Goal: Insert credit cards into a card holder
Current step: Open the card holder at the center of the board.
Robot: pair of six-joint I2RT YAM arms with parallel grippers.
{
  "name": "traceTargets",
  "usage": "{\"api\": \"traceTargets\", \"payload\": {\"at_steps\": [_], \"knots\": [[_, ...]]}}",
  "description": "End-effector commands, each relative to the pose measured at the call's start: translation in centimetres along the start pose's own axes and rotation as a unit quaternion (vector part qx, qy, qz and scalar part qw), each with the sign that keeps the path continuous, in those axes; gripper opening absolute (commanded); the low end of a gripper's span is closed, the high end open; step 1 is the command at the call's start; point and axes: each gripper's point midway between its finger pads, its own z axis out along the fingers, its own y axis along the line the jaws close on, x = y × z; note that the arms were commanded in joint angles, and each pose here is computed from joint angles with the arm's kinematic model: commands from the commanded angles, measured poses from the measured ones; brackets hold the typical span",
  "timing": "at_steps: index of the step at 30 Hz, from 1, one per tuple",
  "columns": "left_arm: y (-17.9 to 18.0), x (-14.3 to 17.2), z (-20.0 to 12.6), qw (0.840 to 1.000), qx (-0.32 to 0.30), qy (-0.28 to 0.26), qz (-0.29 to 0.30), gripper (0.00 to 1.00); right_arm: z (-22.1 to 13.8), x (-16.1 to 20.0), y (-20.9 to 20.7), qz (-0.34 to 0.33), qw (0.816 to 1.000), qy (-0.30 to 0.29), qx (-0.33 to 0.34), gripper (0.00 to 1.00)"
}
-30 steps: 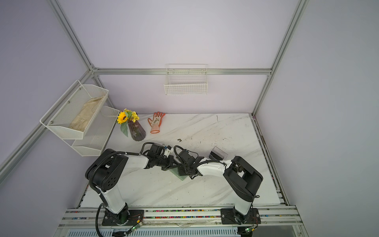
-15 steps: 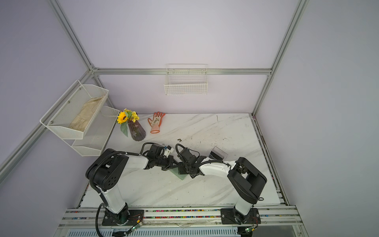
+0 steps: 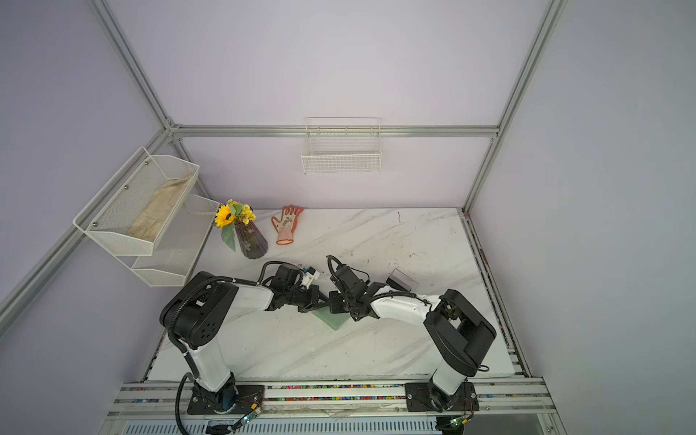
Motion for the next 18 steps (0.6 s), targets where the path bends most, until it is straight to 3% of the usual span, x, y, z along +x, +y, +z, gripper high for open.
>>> {"api": "traceTargets", "payload": {"at_steps": [1,9,18], "knots": [[11.8,7.7,0.7,0.968,-0.216,0.076,-0.106,0.0,-1.3,0.2,-0.8,-0.054,0.998,-0.005,0.028,0.21],[11.7,7.7,1.0,0.967,-0.219,0.077,-0.104,0.0,-2.5,-0.7,-0.4,-0.142,0.989,-0.013,0.046,0.28],[11.8,7.8,1.4,0.966,-0.222,0.081,-0.106,0.0,0.4,1.3,0.0,-0.168,0.984,0.006,0.055,0.29]]}}
